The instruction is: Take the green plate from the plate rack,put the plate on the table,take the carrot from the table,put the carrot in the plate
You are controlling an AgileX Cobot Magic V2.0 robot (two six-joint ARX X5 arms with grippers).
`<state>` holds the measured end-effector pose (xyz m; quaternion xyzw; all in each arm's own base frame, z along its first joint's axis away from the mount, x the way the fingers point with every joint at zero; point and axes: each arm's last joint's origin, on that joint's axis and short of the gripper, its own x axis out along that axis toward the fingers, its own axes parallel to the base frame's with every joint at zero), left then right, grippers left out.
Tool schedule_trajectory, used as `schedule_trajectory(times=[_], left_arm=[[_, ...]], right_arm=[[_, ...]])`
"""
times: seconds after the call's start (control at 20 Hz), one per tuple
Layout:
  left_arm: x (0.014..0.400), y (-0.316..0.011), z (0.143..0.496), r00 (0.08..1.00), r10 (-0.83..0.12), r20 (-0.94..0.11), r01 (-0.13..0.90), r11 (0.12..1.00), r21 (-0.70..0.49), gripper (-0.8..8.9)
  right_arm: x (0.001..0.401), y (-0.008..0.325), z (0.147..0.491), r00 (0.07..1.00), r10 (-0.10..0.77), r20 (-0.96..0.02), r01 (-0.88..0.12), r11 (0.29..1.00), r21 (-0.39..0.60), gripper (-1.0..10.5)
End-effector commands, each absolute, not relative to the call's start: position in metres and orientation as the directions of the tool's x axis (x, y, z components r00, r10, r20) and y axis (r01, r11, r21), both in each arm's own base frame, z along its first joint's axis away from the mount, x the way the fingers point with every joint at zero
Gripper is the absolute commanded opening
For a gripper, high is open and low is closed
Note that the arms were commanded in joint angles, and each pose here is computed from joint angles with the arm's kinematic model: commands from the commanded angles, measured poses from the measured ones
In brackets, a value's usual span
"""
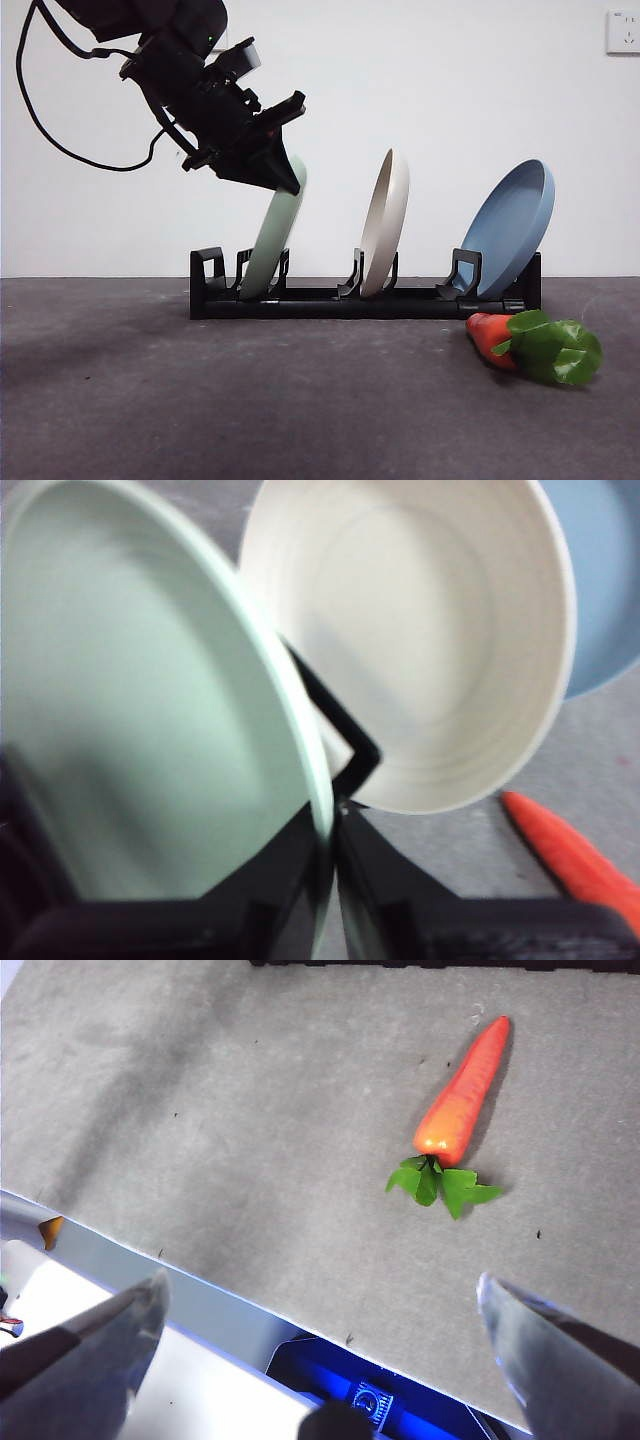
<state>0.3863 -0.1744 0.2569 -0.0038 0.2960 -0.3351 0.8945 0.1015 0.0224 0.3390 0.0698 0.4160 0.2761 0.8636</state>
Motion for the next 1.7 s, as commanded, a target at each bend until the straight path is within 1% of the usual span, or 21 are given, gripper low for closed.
schedule_trajectory(times=[0.05,0.25,0.45,0.6,0.8,0.95,1.05,1.15,1.2,1.35,1.45,1.55,1.65,1.7], left_arm=[[0.388,-0.177,0.252,0.598,-0.599,-0.532,0.602,0.774,-0.195,-0.08],[0.389,-0.177,0.254,0.608,-0.604,-0.516,0.604,0.773,-0.194,-0.08],[0.387,-0.175,0.272,0.629,-0.617,-0.473,0.6,0.772,-0.209,-0.08],[0.385,-0.176,0.298,0.624,-0.641,-0.446,0.622,0.754,-0.213,-0.08],[0.38,-0.174,0.337,0.627,-0.641,-0.443,0.623,0.754,-0.21,-0.08],[0.368,-0.169,0.37,0.632,-0.646,-0.428,0.631,0.75,-0.199,-0.08],[0.351,-0.163,0.391,0.628,-0.65,-0.428,0.638,0.745,-0.195,-0.08],[0.322,-0.159,0.406,0.599,-0.643,-0.478,0.664,0.732,-0.152,-0.08],[0.306,-0.158,0.412,0.579,-0.639,-0.507,0.691,0.714,-0.113,-0.07],[0.255,-0.163,0.43,0.62,-0.524,-0.584,0.691,0.717,0.091,-0.06],[0.226,-0.173,0.437,0.626,-0.488,-0.608,0.704,0.688,0.173,-0.06],[0.206,-0.185,0.433,0.604,-0.449,-0.659,0.729,0.645,0.229,-0.06],[0.192,-0.197,0.421,0.594,-0.374,-0.713,0.741,0.598,0.304,-0.06],[0.187,-0.205,0.412,0.589,-0.355,-0.726,0.75,0.576,0.326,-0.06]], right_arm=[[0.101,0.023,0.34,0.505,0.539,-0.674,-0.421,0.836,0.353,6.9],[0.101,0.023,0.34,0.505,0.539,-0.674,-0.421,0.836,0.353,6.9],[0.101,0.023,0.34,0.505,0.538,-0.674,-0.421,0.836,0.352,6.9],[0.101,0.023,0.34,0.506,0.538,-0.674,-0.421,0.836,0.352,6.9],[0.101,0.023,0.34,0.506,0.538,-0.674,-0.421,0.836,0.352,6.9],[0.101,0.023,0.34,0.506,0.538,-0.674,-0.421,0.836,0.351,6.9],[0.101,0.023,0.34,0.506,0.538,-0.674,-0.421,0.836,0.351,6.9],[0.101,0.023,0.34,0.506,0.538,-0.674,-0.421,0.836,0.351,6.9],[0.101,0.023,0.34,0.506,0.538,-0.674,-0.421,0.836,0.351,6.9],[0.101,0.023,0.34,0.506,0.538,-0.674,-0.421,0.836,0.352,6.9],[0.101,0.023,0.34,0.506,0.538,-0.674,-0.421,0.836,0.351,6.9],[0.101,0.023,0.34,0.506,0.538,-0.674,-0.421,0.836,0.351,6.9],[0.101,0.023,0.34,0.506,0.538,-0.674,-0.421,0.836,0.351,6.9],[0.101,0.023,0.34,0.506,0.538,-0.674,-0.421,0.836,0.351,6.9]])
